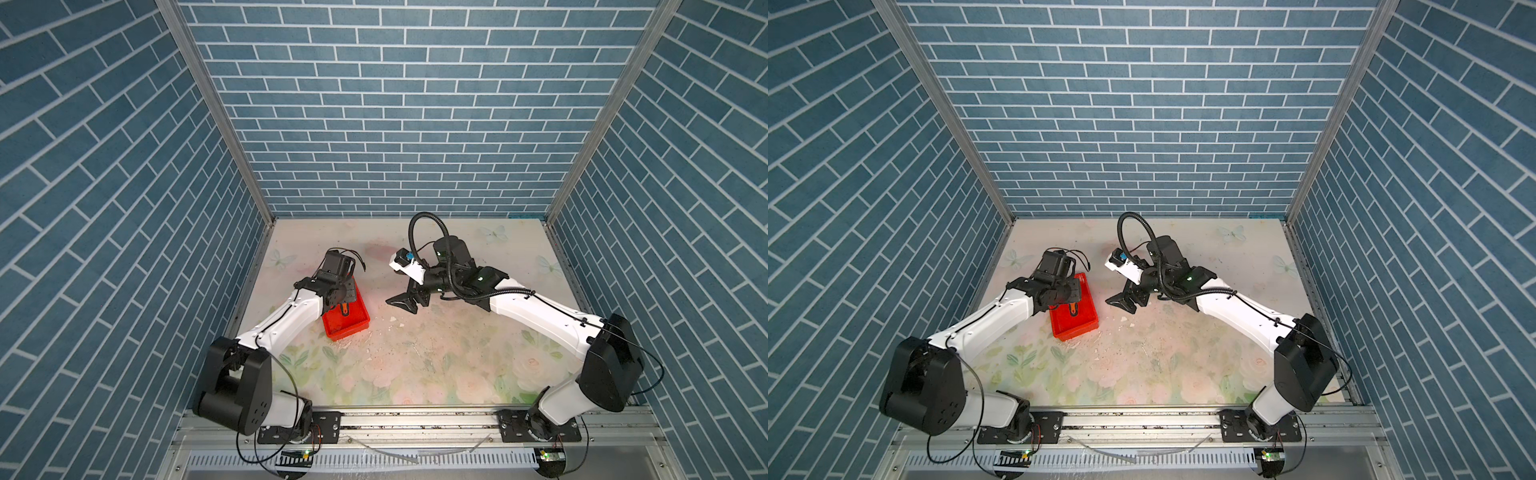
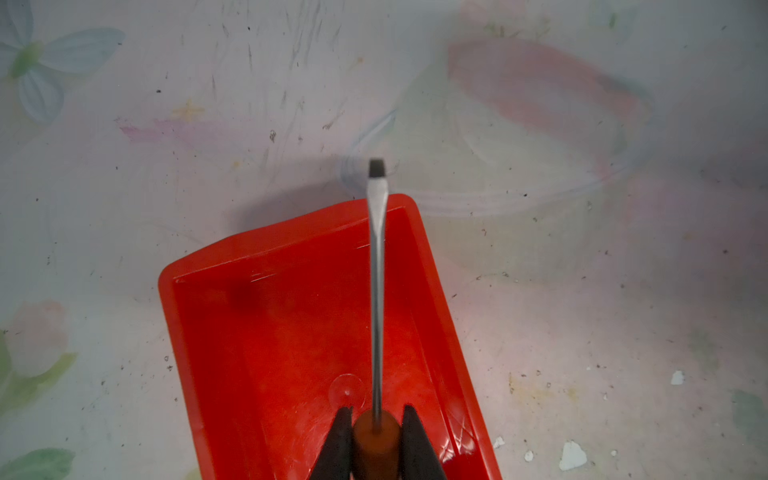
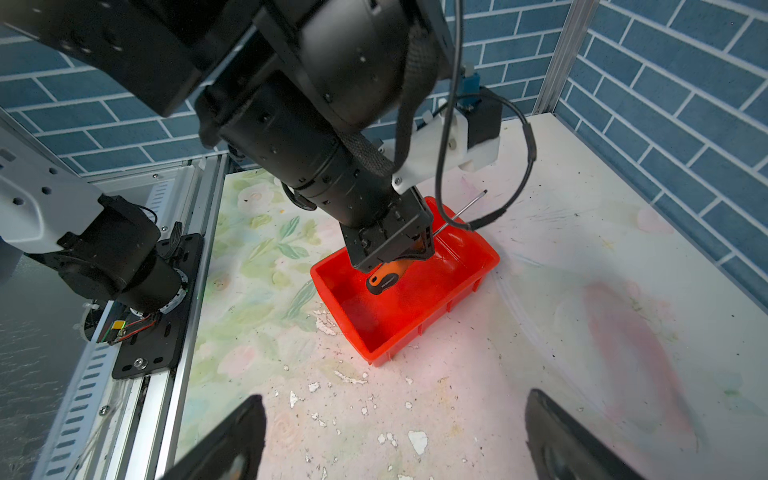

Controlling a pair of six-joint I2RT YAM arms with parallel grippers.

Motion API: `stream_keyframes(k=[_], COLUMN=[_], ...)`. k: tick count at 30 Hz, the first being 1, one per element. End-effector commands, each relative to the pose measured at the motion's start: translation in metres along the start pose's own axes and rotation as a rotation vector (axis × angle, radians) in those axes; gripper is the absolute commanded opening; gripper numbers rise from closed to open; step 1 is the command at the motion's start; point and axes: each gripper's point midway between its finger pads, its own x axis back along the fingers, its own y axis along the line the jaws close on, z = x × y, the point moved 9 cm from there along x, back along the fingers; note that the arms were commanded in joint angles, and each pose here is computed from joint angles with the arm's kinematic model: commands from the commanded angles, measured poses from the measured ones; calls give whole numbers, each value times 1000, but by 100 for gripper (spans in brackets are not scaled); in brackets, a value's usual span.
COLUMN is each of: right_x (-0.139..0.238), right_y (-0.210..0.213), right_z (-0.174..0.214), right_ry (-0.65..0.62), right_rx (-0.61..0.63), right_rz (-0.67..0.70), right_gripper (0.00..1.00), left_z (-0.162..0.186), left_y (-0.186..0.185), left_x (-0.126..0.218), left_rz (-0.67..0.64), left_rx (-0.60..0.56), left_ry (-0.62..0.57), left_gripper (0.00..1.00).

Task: Put the screwdriver in the bin
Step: 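Lower the screwdriver into the red bin with the left gripper while the right arm withdraws, then open the left gripper to release the screwdriver into the red bin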

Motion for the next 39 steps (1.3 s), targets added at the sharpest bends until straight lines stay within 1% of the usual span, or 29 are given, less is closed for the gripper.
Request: stream_keyframes(k=[1, 10, 18, 22, 24, 25, 27, 32, 35, 37, 39], right_x=[1, -2, -5, -4, -4, -3, -3, 0, 1, 3, 5], right_y=[0, 0, 0, 1, 1, 0, 1, 0, 0, -1, -2], right_z=[-12, -9, -7, -8, -8, -8, -9, -11, -13, -15, -15], right_ry=[-25, -29, -26, -27, -26, -28, -29, -36, -47, -58, -65], right_rx=[61, 55, 46, 43, 41, 42, 41, 44, 46, 48, 50], right_rz=[-2, -14, -29, -27, -26, -24, -22, -8, 2, 17, 35], right_gripper=[96, 97, 97, 97, 97, 97, 97, 97, 97, 97, 97], left_z=[4, 18, 24, 24, 24, 23, 22, 17, 12, 8, 4], left_y=[2, 5, 5, 5, 6, 6, 6, 7, 7, 7, 6], left_x=[-4, -25, -42, -45, -44, -43, -40, -28, -16, -8, 3], left_rz=[-28, -75, -98, -110, -112, -114, -118, -116, -101, -89, -68], left_rx=[-56, -134, -159, -163, -161, -160, -160, -154, -144, -137, -130], left_ry=[81, 221, 286, 297, 289, 285, 275, 247, 208, 171, 123], left_gripper=[0, 0, 0, 3, 8, 11, 21, 36, 44, 47, 53])
